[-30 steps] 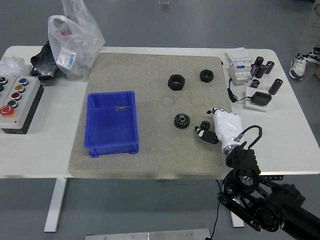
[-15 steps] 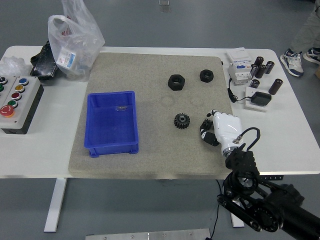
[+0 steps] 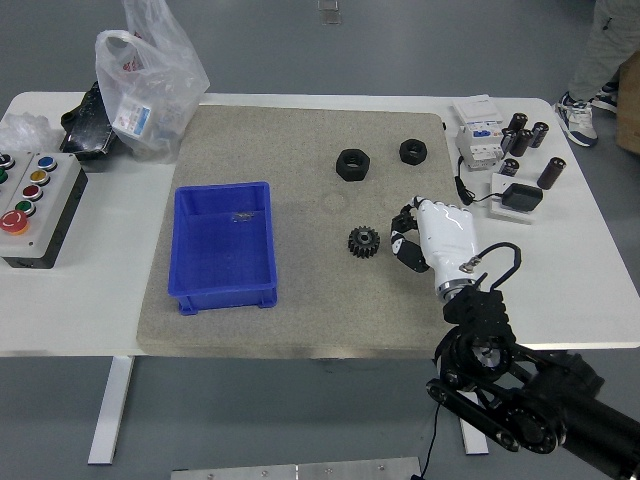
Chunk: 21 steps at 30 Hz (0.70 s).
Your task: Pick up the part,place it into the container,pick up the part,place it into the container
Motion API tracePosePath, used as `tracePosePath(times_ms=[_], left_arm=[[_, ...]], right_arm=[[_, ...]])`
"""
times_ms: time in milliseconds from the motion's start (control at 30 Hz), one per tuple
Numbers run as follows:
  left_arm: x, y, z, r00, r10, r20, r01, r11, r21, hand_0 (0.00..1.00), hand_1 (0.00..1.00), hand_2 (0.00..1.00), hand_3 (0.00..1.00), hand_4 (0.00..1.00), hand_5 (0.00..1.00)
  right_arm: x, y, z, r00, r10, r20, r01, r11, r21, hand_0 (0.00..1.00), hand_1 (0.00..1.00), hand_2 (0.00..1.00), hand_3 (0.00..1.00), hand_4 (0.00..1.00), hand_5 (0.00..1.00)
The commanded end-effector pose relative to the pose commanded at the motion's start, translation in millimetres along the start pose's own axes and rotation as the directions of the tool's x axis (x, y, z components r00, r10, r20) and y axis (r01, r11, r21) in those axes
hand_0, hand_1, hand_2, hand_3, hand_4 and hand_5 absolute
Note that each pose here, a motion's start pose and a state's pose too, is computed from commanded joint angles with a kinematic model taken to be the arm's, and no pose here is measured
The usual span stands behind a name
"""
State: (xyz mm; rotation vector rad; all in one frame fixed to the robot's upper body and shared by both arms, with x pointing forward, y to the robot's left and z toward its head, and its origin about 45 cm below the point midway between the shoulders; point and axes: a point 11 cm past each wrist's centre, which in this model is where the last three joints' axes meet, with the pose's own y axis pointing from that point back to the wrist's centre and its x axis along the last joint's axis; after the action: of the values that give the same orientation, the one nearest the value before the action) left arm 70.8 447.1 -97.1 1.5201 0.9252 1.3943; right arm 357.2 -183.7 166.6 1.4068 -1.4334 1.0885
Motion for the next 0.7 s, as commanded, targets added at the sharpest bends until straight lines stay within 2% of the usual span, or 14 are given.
tracePosePath(times_ms=[167,300,433,533,567,667,700], left_arm=[[1.0,0.3,1.8,1.0,0.0,0.005,0.0,1.0,-0.001,0.594,0.447,0.47,0.609,0.581,0.412],[1.4,0.6,3.5,1.0,0.0,0.007,0.0,1.0,-0.001,0.594,0.447,0.47,0.609,0.581,0.412],[2.9,0.9,4.8,1.0,0.002,0.006,-0.002,1.0,0.001,0.595,0.447,0.469,0.61,0.585,0.426],[4.5,1.1,5.5,1.0,0.004,0.004,-0.004,1.0,0.002,0.595,0.447,0.469,0.61,0.585,0.426],[4.9,1.1,5.5,1.0,0.005,0.004,-0.005,1.0,0.002,0.595,0.447,0.469,0.611,0.589,0.436],[6.3,1.1,5.1,1.0,0.007,0.003,-0.007,1.0,0.004,0.595,0.447,0.469,0.611,0.589,0.436],[6.6,1.1,4.9,1.0,0.008,0.003,-0.008,1.0,0.005,0.595,0.447,0.469,0.611,0.589,0.436]], right_arm=[[4.2,-5.4,-50.6,0.993,-0.014,0.119,0.003,0.996,0.093,0.268,0.37,0.269,0.403,0.021,0.002],[1.1,-3.4,-96.0,0.98,-0.079,0.184,0.04,0.978,0.206,0.268,0.37,0.269,0.403,0.021,0.002],[-12.1,6.9,-128.8,0.958,-0.189,0.215,0.115,0.941,0.319,0.265,0.376,0.27,0.403,0.022,0.002],[-27.2,20.4,-146.4,0.932,-0.284,0.226,0.18,0.902,0.393,0.265,0.376,0.27,0.403,0.022,0.002],[-31.0,23.7,-149.1,0.925,-0.307,0.226,0.196,0.892,0.408,0.316,0.413,0.302,0.42,0.034,0.002],[-40.8,31.0,-151.4,0.906,-0.361,0.221,0.238,0.865,0.441,0.316,0.413,0.302,0.42,0.034,0.002],[-42.6,31.7,-151.1,0.902,-0.372,0.221,0.248,0.863,0.44,0.316,0.413,0.302,0.42,0.034,0.002]])
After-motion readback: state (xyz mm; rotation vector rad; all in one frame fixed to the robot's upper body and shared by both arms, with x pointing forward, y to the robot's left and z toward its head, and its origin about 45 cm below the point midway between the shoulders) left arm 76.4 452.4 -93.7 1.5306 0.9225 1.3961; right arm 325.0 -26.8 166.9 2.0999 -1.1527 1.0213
